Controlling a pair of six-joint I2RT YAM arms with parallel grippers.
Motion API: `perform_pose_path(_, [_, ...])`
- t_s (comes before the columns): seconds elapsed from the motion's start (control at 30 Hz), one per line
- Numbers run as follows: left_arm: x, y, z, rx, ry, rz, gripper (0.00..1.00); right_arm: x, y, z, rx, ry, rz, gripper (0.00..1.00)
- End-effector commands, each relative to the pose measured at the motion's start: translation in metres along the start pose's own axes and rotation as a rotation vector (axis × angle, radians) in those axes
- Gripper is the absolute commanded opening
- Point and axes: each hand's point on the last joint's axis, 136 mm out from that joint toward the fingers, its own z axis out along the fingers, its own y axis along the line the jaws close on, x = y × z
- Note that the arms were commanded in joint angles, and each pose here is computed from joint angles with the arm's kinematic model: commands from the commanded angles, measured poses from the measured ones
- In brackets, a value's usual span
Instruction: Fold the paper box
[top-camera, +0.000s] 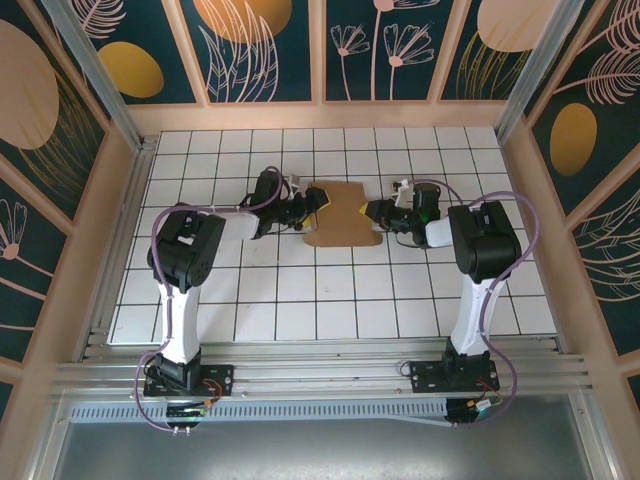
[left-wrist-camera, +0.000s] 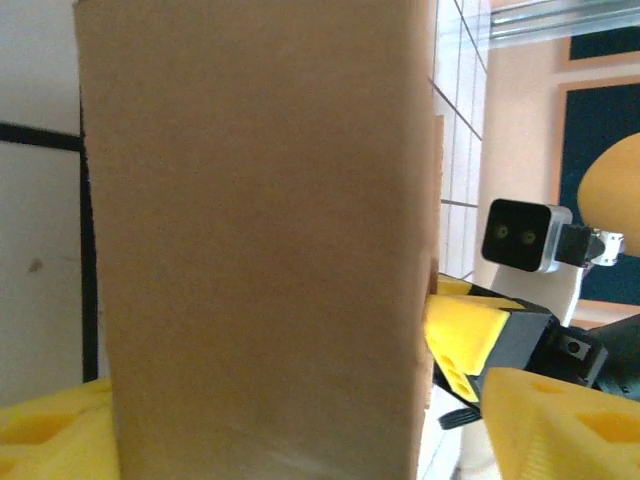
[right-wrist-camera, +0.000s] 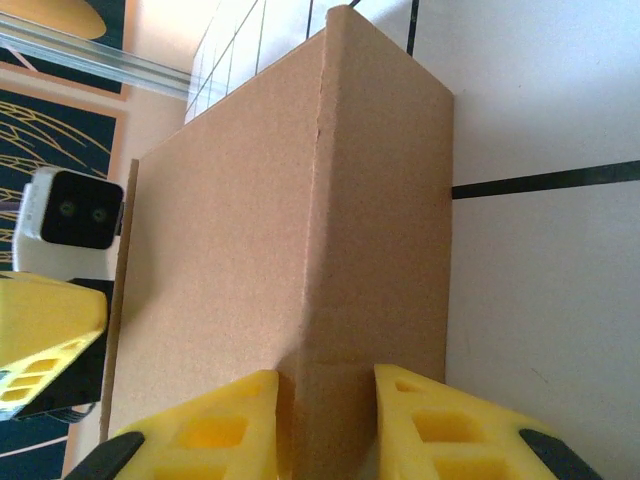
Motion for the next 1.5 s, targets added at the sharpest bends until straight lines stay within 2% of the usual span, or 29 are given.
perform_pose_path(0.0, [0.006,-0.03,0.004,0.149,0.032,-0.007,0.74,0.045,-0.051,0.003,0.136,0.094,0.188,0.26])
perform_pose_path(0.13, [0.007,-0.049,0.001,0.246,0.034,-0.044,0.64,0.043,-0.041,0.003,0.103,0.095,0.193,0.29])
perform_pose_path(0.27, [0.004,-0.06,-0.006,0.288,0.017,-0.101,0.53,0.031,-0.009,-0.008,0.033,0.066,0.152,0.35])
perform_pose_path(0.43, [0.001,-0.062,-0.011,0.252,-0.009,-0.137,0.45,-0.001,0.027,-0.038,0.042,-0.031,0.038,0.48])
perform_pose_path(0.5, [0.0,-0.064,-0.013,0.248,-0.014,-0.151,0.44,-0.015,0.039,-0.052,0.078,-0.077,-0.043,0.56])
perform_pose_path(0.57, [-0.001,-0.067,-0.016,0.25,-0.017,-0.16,0.44,-0.027,0.054,-0.065,0.138,-0.131,-0.182,0.64])
perform_pose_path(0.7, [-0.004,-0.074,-0.025,0.25,-0.036,-0.165,0.44,-0.037,0.105,-0.092,0.218,-0.282,-0.582,0.68])
perform_pose_path(0.77, [-0.008,-0.077,-0.031,0.245,-0.052,-0.168,0.43,-0.02,0.143,-0.098,0.236,-0.36,-0.913,0.69])
perform_pose_path(0.83, [-0.011,-0.08,-0.037,0.245,-0.066,-0.17,0.42,0.009,0.167,-0.097,0.269,-0.404,-1.267,0.79])
perform_pose_path(0.9, [-0.015,-0.083,-0.043,0.249,-0.08,-0.169,0.42,0.034,0.176,-0.095,0.301,-0.421,-1.559,0.9])
perform_pose_path(0.97, [-0.017,-0.086,-0.047,0.25,-0.085,-0.168,0.42,0.053,0.177,-0.086,0.334,-0.394,-1.789,0.96])
perform_pose_path(1.07, [-0.017,-0.09,-0.05,0.256,-0.085,-0.166,0.42,0.059,0.173,-0.072,0.387,-0.343,-1.945,0.98])
perform_pose_path(1.27, [-0.015,-0.091,-0.053,0.259,-0.08,-0.168,0.42,0.028,0.159,-0.051,0.596,-0.361,-2.06,0.99])
perform_pose_path(1.47, [-0.012,-0.094,-0.058,0.268,-0.077,-0.168,0.42,0.008,0.145,-0.024,0.71,-0.342,-2.116,0.99])
